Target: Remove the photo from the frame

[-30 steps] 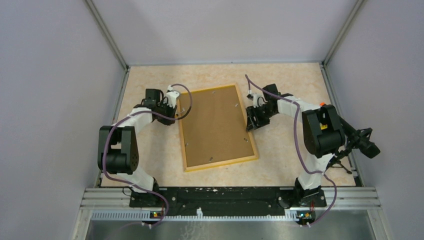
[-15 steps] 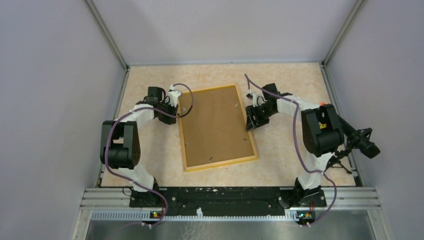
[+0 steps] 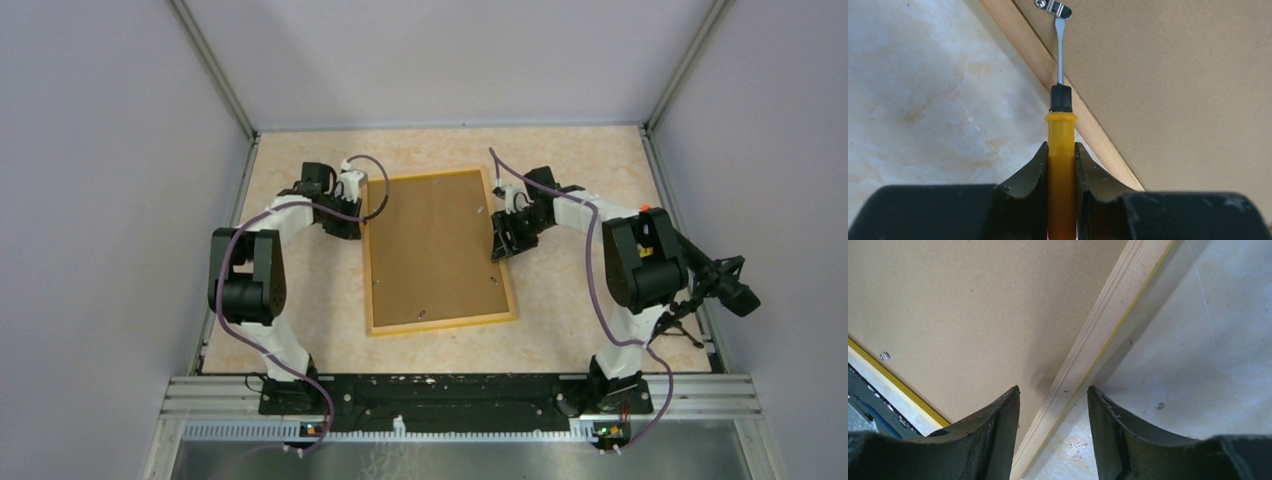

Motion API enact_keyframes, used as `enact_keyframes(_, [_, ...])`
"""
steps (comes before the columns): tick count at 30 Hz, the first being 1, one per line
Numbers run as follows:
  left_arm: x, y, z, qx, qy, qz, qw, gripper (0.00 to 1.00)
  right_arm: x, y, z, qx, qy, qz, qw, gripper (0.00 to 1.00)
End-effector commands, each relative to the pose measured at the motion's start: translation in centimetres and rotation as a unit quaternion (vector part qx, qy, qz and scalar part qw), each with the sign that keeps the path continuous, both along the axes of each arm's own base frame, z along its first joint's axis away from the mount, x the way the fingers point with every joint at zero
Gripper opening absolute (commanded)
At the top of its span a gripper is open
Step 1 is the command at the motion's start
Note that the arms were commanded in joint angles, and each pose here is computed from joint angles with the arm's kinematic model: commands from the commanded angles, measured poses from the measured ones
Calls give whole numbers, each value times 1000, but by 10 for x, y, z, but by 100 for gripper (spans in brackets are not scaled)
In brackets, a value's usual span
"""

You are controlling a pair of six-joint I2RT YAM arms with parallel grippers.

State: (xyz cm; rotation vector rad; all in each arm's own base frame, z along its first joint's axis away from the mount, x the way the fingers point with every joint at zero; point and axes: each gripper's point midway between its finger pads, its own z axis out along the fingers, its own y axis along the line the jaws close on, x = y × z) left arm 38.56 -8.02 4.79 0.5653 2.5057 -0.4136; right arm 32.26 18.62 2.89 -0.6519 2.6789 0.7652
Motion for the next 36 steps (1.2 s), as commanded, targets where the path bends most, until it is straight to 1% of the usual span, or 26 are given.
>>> enact_keyframes(1, [4,-27,17,-67,19,-3,998,0,-3,-4,-22,-31,8,10,999,52])
enact_keyframes(4, [-3,-42,23,-112,46,-3,993,0,-3,-2,-21,-27,9,10,1000,52])
enact_keyframes(7, [-8,-55,29,-144,65,-5,987,0,-3,-2,-20,-24,9,8,1000,52])
enact_keyframes(9, [-5,-61,39,-162,64,-2,985,0,-3,-1,-19,-22,8,7,1000,52])
enact_keyframes(11, [-1,-61,48,-163,50,-1,985,0,-3,-1,-19,-22,7,7,1000,52])
enact_keyframes(13, [4,-58,56,-151,31,-10,988,0,-3,-1,-18,-22,7,7,1000,52])
enact_keyframes(17, [10,-38,63,-88,15,-24,996,0,-1,-1,-14,-20,-1,7,1000,52])
enact_keyframes(20, [5,-27,71,-45,-8,-57,997,0,1,0,-8,-18,-9,9,1000,54])
enact_keyframes(23, [-12,-21,79,-17,-27,-112,993,0,4,1,3,-10,-31,15,999,56])
enact_keyframes(25, [-34,-19,82,-4,-23,-175,984,0,5,3,12,-3,-46,22,999,58])
enact_keyframes(26, [-48,-18,82,-1,-7,-199,980,0,6,3,15,-1,-52,27,998,59])
enact_keyframes(30, [-78,-11,91,18,8,-255,967,0,8,4,27,3,-72,41,997,60])
enact_keyframes(31, [-83,-14,95,10,10,-264,965,0,9,6,33,10,-83,46,995,61])
enact_keyframes(33, [-95,-25,106,-29,20,-271,962,0,13,13,52,36,-120,57,991,64])
enact_keyframes(36, [-107,-51,120,-115,60,-255,958,0,21,29,94,81,-210,91,970,67])
